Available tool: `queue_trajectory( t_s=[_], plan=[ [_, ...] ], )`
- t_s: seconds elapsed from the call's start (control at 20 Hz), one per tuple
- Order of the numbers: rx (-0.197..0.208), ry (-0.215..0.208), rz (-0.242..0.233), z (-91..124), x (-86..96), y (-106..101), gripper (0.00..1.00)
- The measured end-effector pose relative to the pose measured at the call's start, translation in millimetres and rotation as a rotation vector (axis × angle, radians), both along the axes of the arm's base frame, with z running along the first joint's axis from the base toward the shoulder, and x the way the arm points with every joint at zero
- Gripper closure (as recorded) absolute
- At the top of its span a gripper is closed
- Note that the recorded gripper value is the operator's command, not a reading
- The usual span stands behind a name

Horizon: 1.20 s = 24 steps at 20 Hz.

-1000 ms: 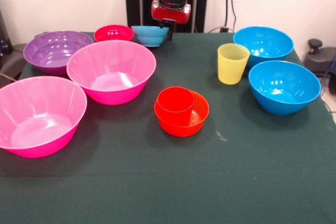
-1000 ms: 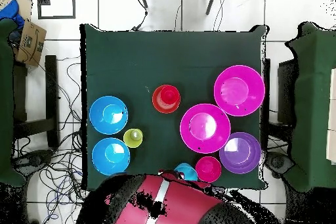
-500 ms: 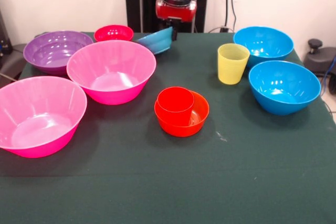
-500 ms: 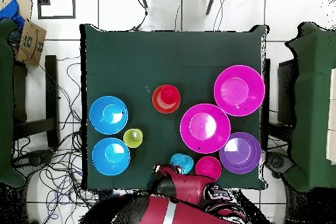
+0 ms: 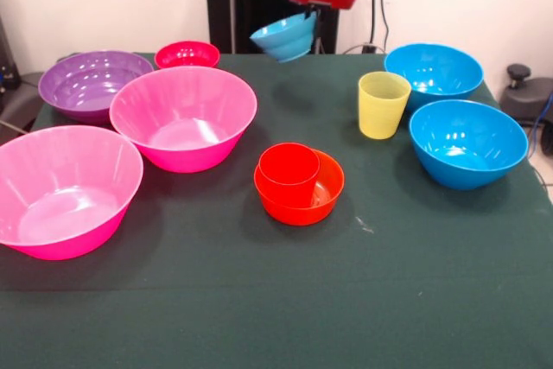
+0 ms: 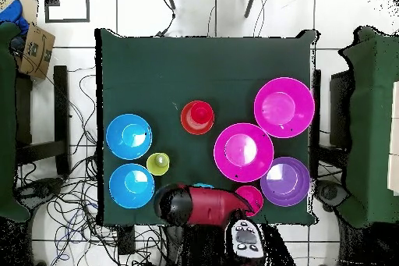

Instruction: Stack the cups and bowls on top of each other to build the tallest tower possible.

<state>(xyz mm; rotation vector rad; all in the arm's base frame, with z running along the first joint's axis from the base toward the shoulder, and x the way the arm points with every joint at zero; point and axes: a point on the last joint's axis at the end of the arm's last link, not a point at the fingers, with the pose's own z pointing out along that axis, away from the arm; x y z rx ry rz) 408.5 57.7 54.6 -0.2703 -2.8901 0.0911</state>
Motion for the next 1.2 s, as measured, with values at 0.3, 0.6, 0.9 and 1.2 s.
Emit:
queue_trajectory(
  t_s=[0.3,0.6,0.9,1.2],
  plan=[
    [0.000,0.105,-0.002,28,27.7,18,1.00],
    [-0.032,0.142,0.030,51,67.6,33,1.00],
    [-0.052,0.068,0.019,59,118.6,31,1.00],
    [-0.065,-0.012,-0.007,62,167.2,25,1.00]
  ],
)
